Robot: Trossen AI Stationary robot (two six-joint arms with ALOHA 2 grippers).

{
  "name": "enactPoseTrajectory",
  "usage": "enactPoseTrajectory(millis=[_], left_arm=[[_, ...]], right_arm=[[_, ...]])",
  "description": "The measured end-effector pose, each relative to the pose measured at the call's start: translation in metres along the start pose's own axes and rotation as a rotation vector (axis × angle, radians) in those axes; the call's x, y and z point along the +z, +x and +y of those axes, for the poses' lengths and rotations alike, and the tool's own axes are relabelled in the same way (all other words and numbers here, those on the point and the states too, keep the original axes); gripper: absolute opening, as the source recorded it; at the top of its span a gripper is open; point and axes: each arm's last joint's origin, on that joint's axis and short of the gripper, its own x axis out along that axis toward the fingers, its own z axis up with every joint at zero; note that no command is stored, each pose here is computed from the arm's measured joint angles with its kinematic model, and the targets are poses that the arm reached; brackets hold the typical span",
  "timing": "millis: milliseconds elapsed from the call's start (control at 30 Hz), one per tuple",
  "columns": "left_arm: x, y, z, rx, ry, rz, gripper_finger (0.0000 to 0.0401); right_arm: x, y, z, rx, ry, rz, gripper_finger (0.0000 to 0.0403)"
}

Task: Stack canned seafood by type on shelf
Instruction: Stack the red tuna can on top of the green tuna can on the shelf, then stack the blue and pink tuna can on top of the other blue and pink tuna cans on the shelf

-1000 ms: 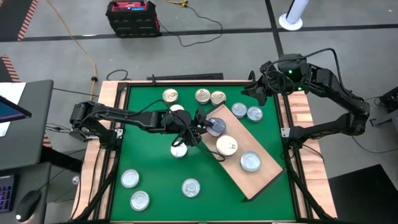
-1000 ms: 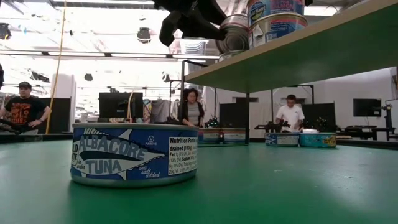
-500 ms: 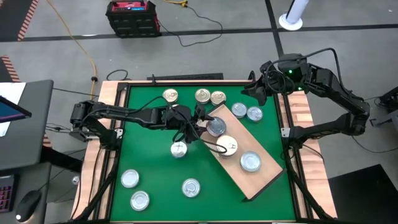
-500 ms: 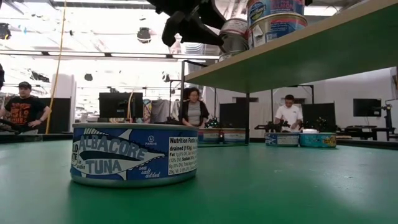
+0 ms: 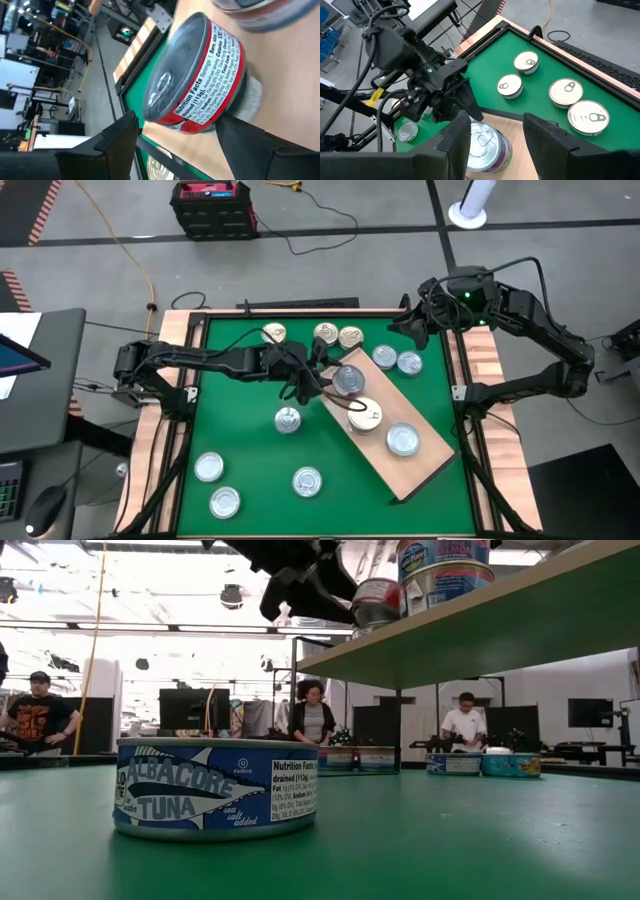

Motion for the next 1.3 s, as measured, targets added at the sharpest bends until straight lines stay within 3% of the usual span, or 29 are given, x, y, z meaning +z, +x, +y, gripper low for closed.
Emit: enactPoseTrajectory(millis=[433, 833, 933, 1067, 1300], left_arm=[[-0.006, -0.001, 0.0, -0.031, 0.039, 0.034, 0.0256], [-0.006, -0.018, 0.014, 0.052, 0.028, 0.042, 0.0256], [-0.009, -0.032, 0.027, 0.104, -0.095, 0.037, 0.0256], [-0.028, -0.047, 0.047, 0.187, -0.377, 0.062, 0.0256], [-0.092, -0.05, 0.065, 0.252, -0.868, 0.247, 0.0256]], right_arm=[[0.001, 0.0, 0.0, 0.004, -0.009, -0.008, 0.0204], [0.001, 0.0, 0.0, 0.004, -0.009, -0.008, 0.0204], [0.001, 0.0, 0.0, 0.003, -0.009, -0.01, 0.0204], [0.003, 0.0, -0.001, 0.001, -0.009, -0.025, 0.0204], [0.008, -0.001, -0.003, -0.002, -0.012, -0.07, 0.0204]])
